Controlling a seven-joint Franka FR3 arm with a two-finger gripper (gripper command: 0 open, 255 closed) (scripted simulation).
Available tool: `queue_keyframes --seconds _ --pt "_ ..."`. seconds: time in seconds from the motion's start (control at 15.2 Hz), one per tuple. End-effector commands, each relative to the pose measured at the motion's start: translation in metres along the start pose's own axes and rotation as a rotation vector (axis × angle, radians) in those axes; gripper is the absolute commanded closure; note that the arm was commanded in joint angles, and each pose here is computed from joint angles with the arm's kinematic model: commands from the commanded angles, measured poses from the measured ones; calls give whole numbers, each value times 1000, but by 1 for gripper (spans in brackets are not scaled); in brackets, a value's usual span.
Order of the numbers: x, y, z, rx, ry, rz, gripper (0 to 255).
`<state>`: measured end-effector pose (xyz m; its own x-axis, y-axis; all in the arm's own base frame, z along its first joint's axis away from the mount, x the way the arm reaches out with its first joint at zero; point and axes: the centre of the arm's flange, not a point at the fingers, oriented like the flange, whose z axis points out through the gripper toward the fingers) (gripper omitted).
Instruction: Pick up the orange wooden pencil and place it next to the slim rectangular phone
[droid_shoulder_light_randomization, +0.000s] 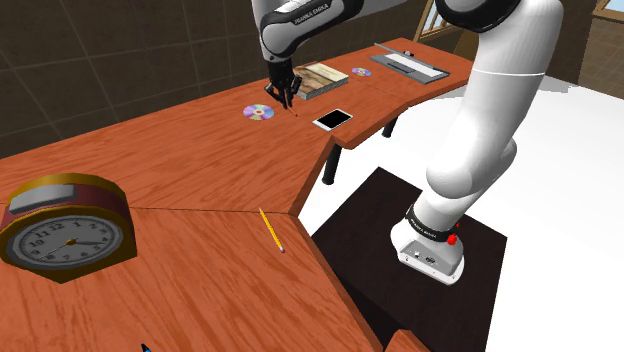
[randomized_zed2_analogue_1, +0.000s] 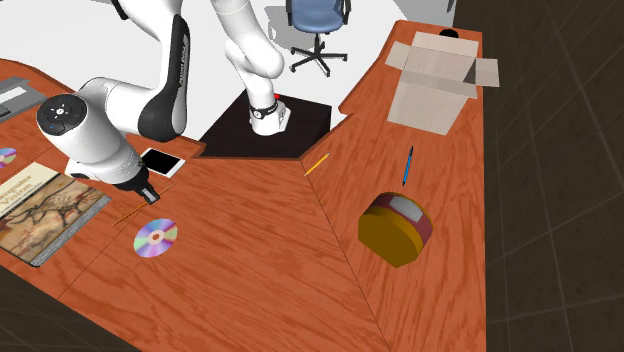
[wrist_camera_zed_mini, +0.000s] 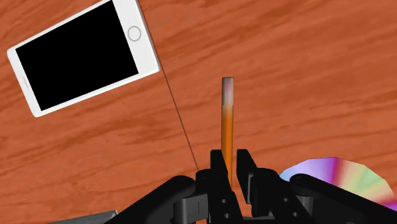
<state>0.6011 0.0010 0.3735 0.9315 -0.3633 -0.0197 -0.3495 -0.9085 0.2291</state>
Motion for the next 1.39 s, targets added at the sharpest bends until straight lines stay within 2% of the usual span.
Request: queue_keyframes --seconds 0.0,0.13,0.66,0.73,1.06,1.32 --pt "0 -3 10 0 0 0 255" --pt "1 -5 21 0 0 0 255" --pt "1 -5 21 0 0 0 255" --pt "1 -5 21 0 0 0 0" --pt "1 -5 21 0 0 0 0" --pt "1 -5 -29 0 0 0 0"
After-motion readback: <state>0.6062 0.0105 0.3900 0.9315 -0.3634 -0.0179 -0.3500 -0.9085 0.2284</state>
